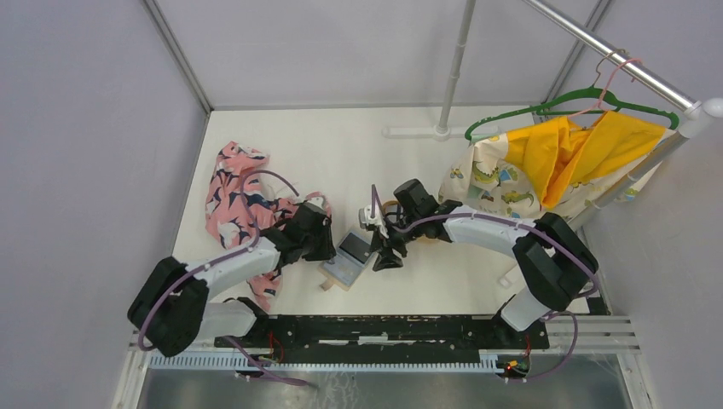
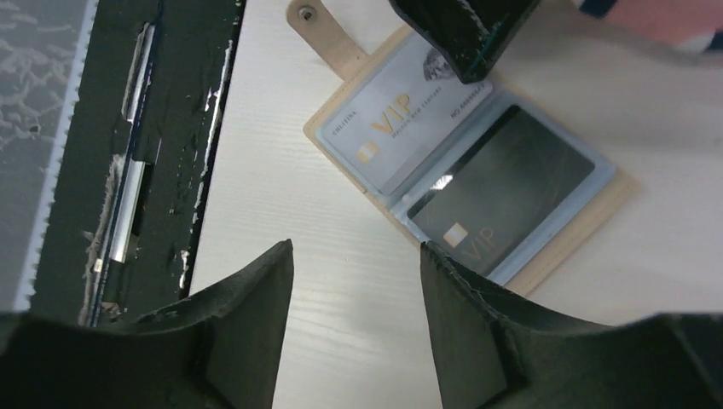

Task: Put the credit cards into the card holder
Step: Insert the credit card into the card holder.

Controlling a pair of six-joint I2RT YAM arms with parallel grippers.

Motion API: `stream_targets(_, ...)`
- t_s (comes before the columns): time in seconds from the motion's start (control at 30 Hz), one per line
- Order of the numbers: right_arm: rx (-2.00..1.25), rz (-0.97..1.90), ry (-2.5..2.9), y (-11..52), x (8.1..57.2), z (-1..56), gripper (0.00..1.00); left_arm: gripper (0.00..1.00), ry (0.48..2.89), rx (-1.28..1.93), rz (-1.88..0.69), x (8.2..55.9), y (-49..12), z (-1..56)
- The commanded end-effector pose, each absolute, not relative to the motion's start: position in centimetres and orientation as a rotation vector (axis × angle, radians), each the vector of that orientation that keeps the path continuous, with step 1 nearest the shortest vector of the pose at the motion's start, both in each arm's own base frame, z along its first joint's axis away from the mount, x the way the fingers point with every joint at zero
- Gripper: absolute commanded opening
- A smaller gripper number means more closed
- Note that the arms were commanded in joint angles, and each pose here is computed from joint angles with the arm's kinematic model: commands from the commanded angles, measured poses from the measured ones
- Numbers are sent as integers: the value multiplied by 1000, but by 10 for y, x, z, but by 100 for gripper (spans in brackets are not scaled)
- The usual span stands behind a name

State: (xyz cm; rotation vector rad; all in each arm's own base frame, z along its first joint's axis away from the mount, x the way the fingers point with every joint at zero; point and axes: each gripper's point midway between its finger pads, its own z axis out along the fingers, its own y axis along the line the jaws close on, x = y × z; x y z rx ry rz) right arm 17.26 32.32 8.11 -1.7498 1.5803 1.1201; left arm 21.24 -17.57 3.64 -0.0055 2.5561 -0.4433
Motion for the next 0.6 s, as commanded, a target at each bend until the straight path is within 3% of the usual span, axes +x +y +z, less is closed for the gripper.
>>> stream_targets(0.0,-1675,1119,1714,314,190,78,54,37,2483,71,-408,251,-193,43)
stream_targets(0.1,-1723,958,1827,295,208,55,37,33,2511,81,-359,261,-196,34)
stream_targets(0.2,-1787,856,1895,278,211,36,28,23,2539,94,-275,267,-191,25)
stream_targets(0.4,-1754,532,1939,258,248,30,24,21,2573,149,-238,267,-190,19)
stream_targets(0.57,-1659,230,1938,240,288,34,27,24,2595,278,-410,263,-219,13)
